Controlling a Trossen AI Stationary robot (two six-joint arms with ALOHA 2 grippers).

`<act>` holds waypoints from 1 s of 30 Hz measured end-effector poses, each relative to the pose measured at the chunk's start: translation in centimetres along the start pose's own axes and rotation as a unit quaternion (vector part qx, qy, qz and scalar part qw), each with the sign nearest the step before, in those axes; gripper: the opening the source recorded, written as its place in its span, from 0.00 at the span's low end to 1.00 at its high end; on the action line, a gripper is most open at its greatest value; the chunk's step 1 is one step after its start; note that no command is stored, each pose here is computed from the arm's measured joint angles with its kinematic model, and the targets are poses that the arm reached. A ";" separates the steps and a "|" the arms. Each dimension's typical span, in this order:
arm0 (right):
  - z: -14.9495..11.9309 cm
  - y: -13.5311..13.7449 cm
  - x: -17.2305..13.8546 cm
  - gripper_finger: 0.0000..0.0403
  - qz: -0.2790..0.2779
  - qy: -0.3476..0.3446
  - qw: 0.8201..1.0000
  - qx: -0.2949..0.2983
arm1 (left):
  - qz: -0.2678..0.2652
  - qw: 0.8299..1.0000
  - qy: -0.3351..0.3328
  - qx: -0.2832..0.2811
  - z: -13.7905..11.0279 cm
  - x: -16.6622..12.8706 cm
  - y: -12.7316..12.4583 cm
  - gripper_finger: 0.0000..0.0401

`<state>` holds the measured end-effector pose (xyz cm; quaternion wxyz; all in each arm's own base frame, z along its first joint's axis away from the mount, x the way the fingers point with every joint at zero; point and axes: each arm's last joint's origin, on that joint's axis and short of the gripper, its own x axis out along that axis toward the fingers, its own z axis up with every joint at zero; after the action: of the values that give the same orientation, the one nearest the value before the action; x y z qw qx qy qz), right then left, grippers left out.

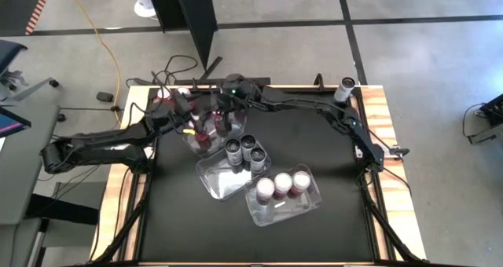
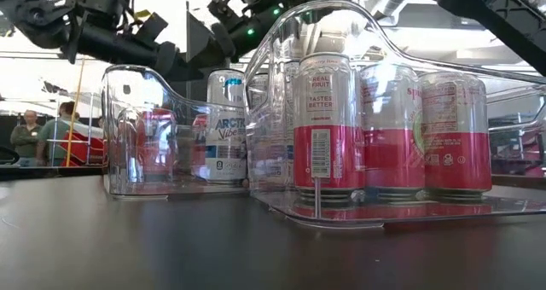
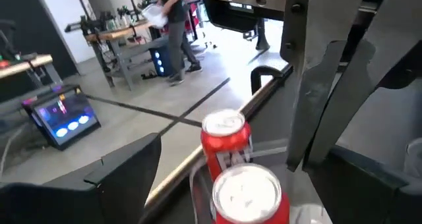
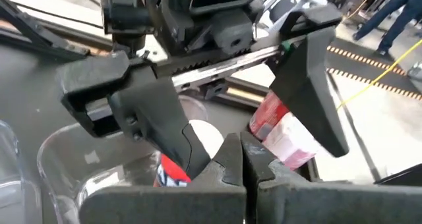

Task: Sort soda cans
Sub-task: Put the white soda can in the center transparent bin

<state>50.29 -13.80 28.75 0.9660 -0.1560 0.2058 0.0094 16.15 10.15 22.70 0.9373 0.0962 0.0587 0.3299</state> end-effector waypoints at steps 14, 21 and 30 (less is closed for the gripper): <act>-0.3 -5.3 -3.4 0.00 -0.057 -0.005 0.998 0.020 | 0.000 1.000 -0.005 0.025 2.6 0.6 0.5 0.90; -1.3 -6.6 -4.4 0.00 -0.065 -0.014 0.997 0.027 | -0.001 1.000 -0.003 0.024 2.6 0.6 0.5 0.90; -2.6 -5.8 -11.9 0.00 -0.121 -0.068 0.989 0.052 | 0.015 1.000 -0.008 0.020 2.6 0.6 1.1 0.90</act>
<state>38.85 -19.54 32.97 0.9786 -0.1285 0.1191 -0.1077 16.46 11.00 25.46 0.9305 0.1183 0.0561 0.3420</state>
